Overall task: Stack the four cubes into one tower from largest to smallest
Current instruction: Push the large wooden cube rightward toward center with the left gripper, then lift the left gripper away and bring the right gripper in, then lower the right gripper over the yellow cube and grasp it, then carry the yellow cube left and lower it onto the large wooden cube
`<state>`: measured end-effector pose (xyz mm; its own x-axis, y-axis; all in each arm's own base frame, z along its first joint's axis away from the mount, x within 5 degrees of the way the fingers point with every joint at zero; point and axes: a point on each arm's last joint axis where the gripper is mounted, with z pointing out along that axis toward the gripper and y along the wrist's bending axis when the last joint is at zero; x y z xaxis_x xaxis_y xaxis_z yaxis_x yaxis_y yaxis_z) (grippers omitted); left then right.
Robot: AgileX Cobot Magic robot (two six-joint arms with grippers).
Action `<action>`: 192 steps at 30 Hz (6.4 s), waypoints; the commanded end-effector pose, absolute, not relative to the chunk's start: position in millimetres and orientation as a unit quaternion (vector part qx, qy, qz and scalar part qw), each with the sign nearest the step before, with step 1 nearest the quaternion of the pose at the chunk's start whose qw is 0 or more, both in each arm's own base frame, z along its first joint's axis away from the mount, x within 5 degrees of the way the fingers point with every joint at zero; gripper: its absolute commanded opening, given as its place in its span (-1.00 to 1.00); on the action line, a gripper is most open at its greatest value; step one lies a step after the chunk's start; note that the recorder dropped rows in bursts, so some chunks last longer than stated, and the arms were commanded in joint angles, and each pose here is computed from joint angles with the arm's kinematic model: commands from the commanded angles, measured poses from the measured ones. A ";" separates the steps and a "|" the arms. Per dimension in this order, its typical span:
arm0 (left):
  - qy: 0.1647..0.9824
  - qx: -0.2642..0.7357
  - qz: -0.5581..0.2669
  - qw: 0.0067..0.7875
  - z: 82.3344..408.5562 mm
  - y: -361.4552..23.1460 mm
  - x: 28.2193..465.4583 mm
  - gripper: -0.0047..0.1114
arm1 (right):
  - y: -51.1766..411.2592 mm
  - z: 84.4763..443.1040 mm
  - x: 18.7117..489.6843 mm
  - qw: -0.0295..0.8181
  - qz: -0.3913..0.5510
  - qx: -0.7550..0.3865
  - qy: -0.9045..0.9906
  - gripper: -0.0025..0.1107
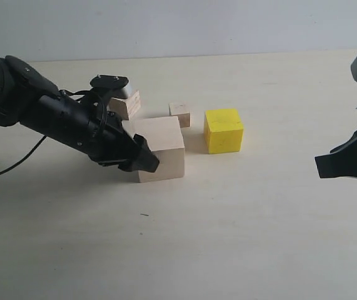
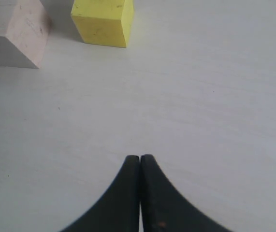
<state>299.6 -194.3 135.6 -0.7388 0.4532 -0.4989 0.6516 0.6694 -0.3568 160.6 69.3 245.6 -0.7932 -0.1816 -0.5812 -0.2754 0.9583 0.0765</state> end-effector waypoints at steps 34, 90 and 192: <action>0.891 0.359 -0.166 0.225 148.1 -180.0 306.8 0.33 | 69.4 247.7 161.6 0.306 0.076 -0.125 0.941 -0.96; 0.912 0.349 -0.096 0.192 214.1 -150.7 277.5 0.33 | 69.3 247.4 161.3 0.304 0.076 -0.125 0.941 -0.96; 0.899 0.307 -0.087 0.301 352.3 -87.2 159.5 0.08 | 227.2 282.5 305.8 0.115 0.115 -0.113 0.980 -0.96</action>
<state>159.8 -88.6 351.9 -0.6284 0.5039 -0.5926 0.6105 0.7916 0.0257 307.9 216.0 271.8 -0.9484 -0.2206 -0.2277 -0.2654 0.9452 0.1900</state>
